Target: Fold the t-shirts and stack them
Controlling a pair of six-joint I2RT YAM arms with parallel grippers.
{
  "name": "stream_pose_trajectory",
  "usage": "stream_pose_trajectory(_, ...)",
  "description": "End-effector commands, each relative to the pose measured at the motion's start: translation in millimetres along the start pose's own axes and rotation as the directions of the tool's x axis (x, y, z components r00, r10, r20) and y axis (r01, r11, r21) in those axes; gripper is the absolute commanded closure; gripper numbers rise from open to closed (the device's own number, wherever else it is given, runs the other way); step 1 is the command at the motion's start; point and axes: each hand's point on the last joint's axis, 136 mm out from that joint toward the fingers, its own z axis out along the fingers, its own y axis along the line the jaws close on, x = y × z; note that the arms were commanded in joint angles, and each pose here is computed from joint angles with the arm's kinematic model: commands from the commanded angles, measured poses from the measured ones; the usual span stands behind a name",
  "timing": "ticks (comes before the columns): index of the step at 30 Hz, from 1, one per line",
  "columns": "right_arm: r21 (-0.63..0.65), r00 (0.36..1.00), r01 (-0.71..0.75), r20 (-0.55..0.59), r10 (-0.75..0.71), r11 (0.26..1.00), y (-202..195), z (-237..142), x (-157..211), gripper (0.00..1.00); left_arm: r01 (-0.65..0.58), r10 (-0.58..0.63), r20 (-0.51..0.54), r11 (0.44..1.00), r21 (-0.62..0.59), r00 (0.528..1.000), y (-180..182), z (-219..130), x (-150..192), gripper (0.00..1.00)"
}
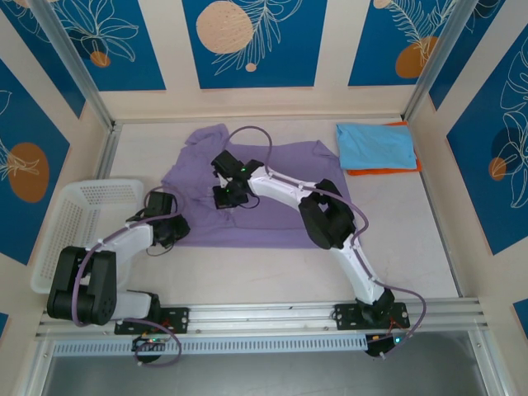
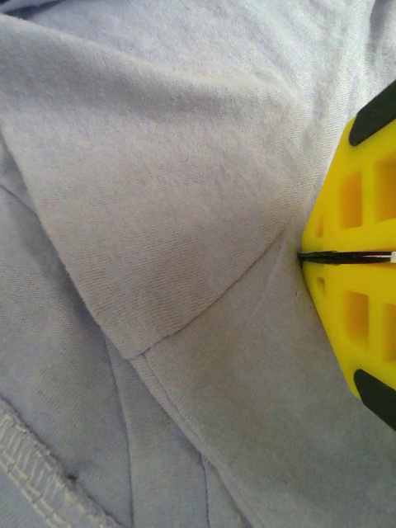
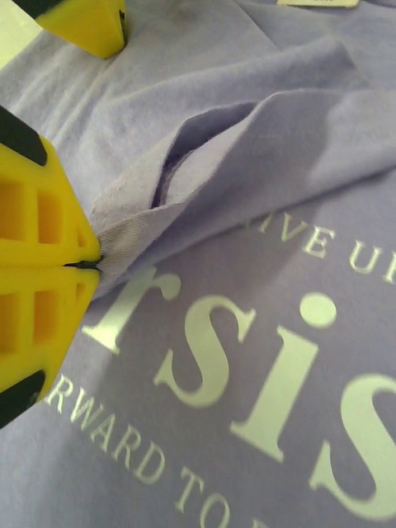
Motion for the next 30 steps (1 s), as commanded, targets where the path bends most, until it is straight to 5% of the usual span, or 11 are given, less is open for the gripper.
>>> stream_pose_trajectory(1,-0.074,1.0,-0.012,0.007,0.013,0.997,7.3,-22.3,-5.8,0.99,0.029,-0.03,-0.003,0.995,-0.09,1.0,25.6,-1.1,5.7,0.9)
stream_pose_trajectory(14,-0.048,0.99,-0.141,0.016,0.142,0.989,-46.0,-30.5,-28.7,0.89,0.03,-0.029,0.008,0.994,-0.108,1.0,29.5,-2.0,4.6,0.9)
stream_pose_trajectory(20,0.021,0.959,-0.281,0.052,0.279,0.96,-88.5,-55.0,-39.9,0.55,0.022,-0.02,0.017,0.995,-0.099,1.0,27.6,-4.7,2.7,0.87)
stream_pose_trajectory(25,-0.021,0.942,-0.294,0.165,0.294,0.955,-92.5,-103.2,-42.0,0.54,0.0,0.003,0.049,0.998,-0.06,0.999,20.3,-12.1,-2.6,0.8)
stream_pose_trajectory(30,-0.028,0.941,-0.226,0.253,0.226,0.974,-77.5,-146.5,-4.0,0.53,-0.05,0.046,0.132,0.998,0.03,0.99,2.9,-33.3,-12.3,0.7)
